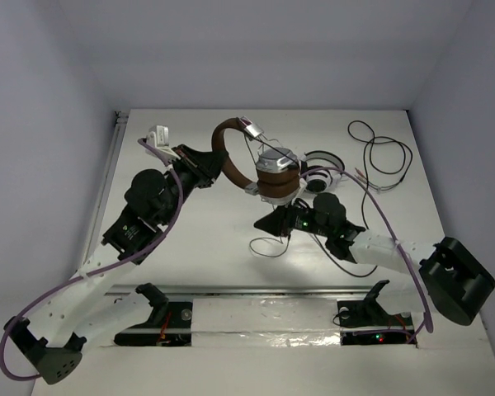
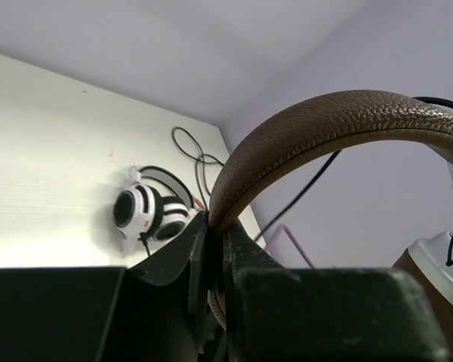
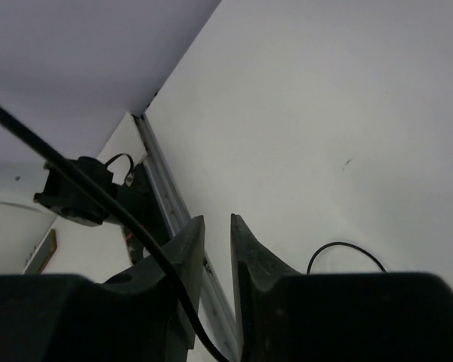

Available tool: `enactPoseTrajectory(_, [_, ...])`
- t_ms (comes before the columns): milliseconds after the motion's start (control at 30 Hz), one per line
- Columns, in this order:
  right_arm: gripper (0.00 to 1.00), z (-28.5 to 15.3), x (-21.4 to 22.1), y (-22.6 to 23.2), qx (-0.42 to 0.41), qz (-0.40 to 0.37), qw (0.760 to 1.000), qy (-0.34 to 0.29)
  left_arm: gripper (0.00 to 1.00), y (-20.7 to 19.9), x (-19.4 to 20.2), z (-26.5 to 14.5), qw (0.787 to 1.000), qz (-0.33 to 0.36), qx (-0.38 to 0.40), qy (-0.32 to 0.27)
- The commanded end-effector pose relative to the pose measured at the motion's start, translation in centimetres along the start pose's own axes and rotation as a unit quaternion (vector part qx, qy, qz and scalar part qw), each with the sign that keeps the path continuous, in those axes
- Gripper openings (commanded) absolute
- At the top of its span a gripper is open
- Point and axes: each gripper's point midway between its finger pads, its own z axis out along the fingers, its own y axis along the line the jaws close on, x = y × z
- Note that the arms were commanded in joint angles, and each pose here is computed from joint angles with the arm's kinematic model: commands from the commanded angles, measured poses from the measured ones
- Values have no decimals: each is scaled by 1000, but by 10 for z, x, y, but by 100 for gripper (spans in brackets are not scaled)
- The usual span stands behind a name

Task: Wrap the headphones

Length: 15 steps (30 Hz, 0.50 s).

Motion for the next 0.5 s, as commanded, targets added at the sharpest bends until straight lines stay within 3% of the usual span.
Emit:
enactPoseTrajectory(0, [24, -4, 1, 38, -69, 4, 998, -5, 0, -20, -46, -1, 997, -14, 5, -80])
enactPoseTrajectory(133, [5, -5, 19, 53, -82, 9, 997, 15, 0, -8, -51, 5, 995, -11, -27, -100])
enactPoseTrajectory(467, [3, -6, 49, 94, -110, 33, 993, 39, 0, 44, -63, 6, 975, -8, -135, -175])
